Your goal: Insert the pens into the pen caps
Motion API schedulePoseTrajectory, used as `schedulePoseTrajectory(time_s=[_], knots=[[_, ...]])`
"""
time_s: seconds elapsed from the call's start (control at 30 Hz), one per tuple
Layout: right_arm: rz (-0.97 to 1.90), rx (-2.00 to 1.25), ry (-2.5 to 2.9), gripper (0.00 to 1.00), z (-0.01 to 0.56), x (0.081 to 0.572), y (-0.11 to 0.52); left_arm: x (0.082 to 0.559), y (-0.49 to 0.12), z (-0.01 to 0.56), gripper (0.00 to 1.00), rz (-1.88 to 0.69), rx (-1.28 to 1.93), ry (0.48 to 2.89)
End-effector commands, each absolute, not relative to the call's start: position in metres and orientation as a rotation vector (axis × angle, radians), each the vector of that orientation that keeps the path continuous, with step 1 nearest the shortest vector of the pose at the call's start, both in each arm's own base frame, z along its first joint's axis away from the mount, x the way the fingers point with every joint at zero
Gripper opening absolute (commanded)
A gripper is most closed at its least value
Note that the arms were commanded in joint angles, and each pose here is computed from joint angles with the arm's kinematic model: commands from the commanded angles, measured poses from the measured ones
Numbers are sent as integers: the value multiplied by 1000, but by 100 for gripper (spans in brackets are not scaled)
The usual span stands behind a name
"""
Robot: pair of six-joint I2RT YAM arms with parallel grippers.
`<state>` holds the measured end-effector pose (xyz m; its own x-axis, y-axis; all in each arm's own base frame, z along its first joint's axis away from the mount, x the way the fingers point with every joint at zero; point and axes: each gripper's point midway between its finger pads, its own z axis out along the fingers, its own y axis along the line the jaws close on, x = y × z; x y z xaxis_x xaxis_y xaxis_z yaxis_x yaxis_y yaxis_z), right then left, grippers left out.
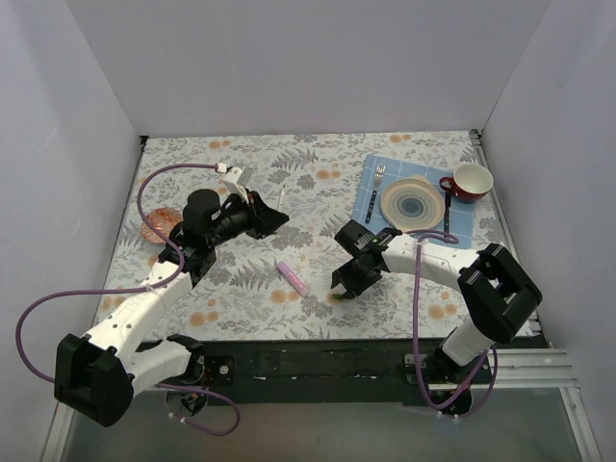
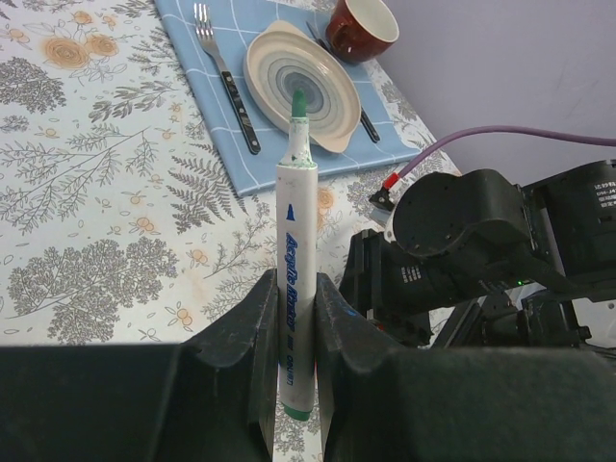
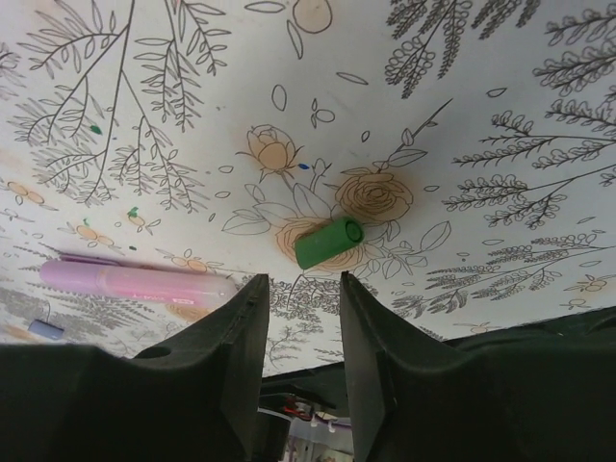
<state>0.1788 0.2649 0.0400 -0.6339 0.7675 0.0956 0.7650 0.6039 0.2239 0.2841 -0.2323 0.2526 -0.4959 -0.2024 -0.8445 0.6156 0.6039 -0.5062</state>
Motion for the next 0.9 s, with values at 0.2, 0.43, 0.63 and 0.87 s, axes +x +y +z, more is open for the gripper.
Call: schedulePoseTrajectory(time_s=[0.2,0.43,0.63,0.87], knots=[[229,1401,2817,42,24,168,251,279,-232,264,0,-1008,352,1797],[181,1271,2776,35,13,183,244,277,-232,263,0,-986,358,1798],[125,884,2758,9,9,217,235,278,-231,262,0,-958,356,1797],[61,22,2849,1,-1,251,250,280,-230,261,0,-943,348,1805]])
